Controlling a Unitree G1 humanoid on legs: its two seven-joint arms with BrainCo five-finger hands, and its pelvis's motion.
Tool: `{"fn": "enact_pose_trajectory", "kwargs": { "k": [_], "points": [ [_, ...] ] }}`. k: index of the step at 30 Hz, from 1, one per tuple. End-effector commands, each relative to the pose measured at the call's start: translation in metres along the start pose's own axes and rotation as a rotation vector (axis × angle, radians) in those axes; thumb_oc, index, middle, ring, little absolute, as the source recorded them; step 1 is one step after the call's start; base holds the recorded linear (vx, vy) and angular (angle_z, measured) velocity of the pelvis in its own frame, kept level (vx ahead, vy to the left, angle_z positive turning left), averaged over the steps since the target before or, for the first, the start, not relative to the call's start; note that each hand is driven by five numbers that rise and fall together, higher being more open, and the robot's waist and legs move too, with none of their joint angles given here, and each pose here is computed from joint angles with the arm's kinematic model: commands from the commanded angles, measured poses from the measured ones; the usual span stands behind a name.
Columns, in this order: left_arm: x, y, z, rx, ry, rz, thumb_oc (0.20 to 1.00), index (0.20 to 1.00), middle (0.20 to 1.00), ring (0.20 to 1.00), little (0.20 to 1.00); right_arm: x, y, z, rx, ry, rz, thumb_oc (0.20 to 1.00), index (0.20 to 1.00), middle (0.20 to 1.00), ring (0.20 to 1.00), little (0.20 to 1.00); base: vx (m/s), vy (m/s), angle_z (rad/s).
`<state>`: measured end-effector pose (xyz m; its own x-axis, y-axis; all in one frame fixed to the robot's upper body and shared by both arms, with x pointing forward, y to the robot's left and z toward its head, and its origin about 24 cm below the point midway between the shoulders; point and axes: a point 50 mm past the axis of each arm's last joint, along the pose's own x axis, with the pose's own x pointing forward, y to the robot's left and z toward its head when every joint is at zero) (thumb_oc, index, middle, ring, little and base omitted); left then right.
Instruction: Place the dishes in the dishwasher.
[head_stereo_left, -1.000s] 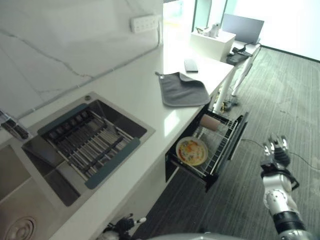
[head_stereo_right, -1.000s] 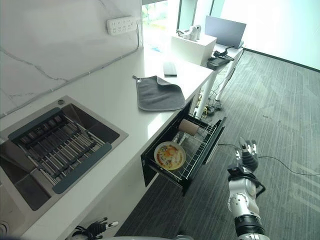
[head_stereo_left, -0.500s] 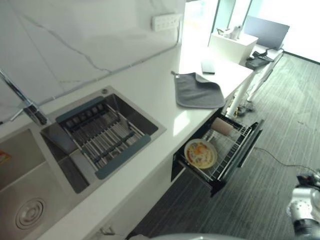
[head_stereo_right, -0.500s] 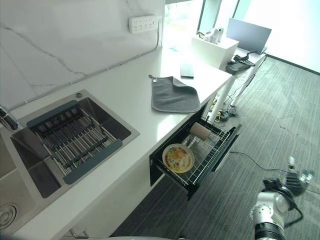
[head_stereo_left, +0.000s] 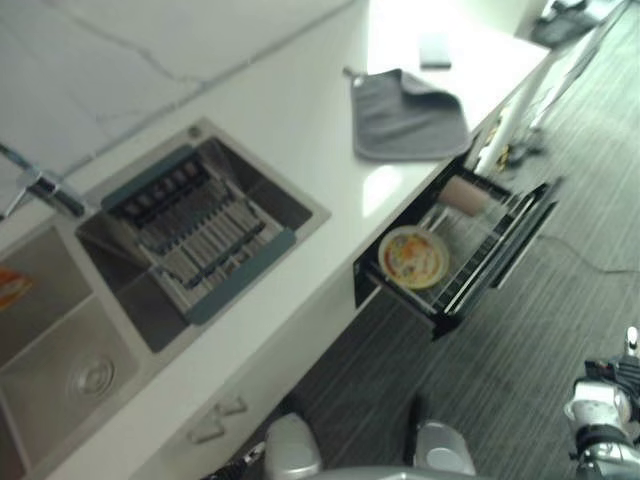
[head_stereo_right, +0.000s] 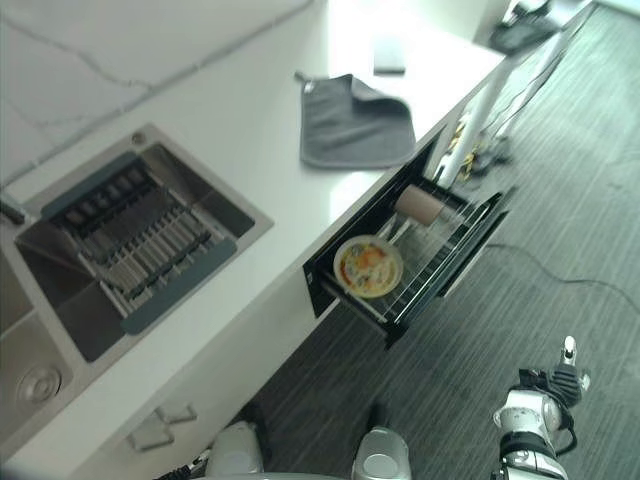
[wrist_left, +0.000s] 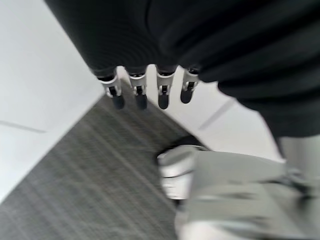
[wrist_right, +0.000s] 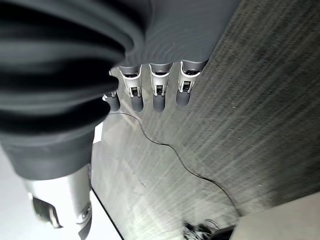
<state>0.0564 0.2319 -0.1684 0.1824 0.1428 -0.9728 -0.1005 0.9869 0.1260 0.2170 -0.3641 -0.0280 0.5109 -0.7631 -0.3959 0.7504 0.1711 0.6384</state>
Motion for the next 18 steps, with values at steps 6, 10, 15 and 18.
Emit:
{"fn": "enact_pose_trajectory", "kwargs": {
  "k": [6,10,15,18],
  "points": [
    [-0.001,0.007,0.004,0.024,-0.002,0.012,1.0,1.0,1.0,1.0,1.0,-0.005,0.087,-0.009,0.024,0.144,0.559,1.0,1.0,1.0,1.0,1.0,-0.1,-0.053,0.19],
    [-0.001,0.013,0.006,0.017,-0.007,0.012,1.0,1.0,1.0,1.0,1.0,-0.011,0.129,-0.001,-0.017,0.172,0.789,1.0,1.0,1.0,1.0,1.0,-0.07,-0.011,0.11],
    [-0.003,0.024,0.004,0.018,0.004,0.005,1.0,1.0,1.0,1.0,1.0,-0.027,0.184,0.018,-0.086,0.168,1.045,1.0,1.0,1.0,1.0,1.0,-0.05,0.026,0.11],
    [-0.004,0.028,0.002,0.024,0.012,-0.002,1.0,1.0,1.0,1.0,1.0,-0.036,0.207,0.025,-0.114,0.151,1.129,1.0,1.0,1.0,1.0,1.0,-0.02,0.029,0.04]
  ]
}}
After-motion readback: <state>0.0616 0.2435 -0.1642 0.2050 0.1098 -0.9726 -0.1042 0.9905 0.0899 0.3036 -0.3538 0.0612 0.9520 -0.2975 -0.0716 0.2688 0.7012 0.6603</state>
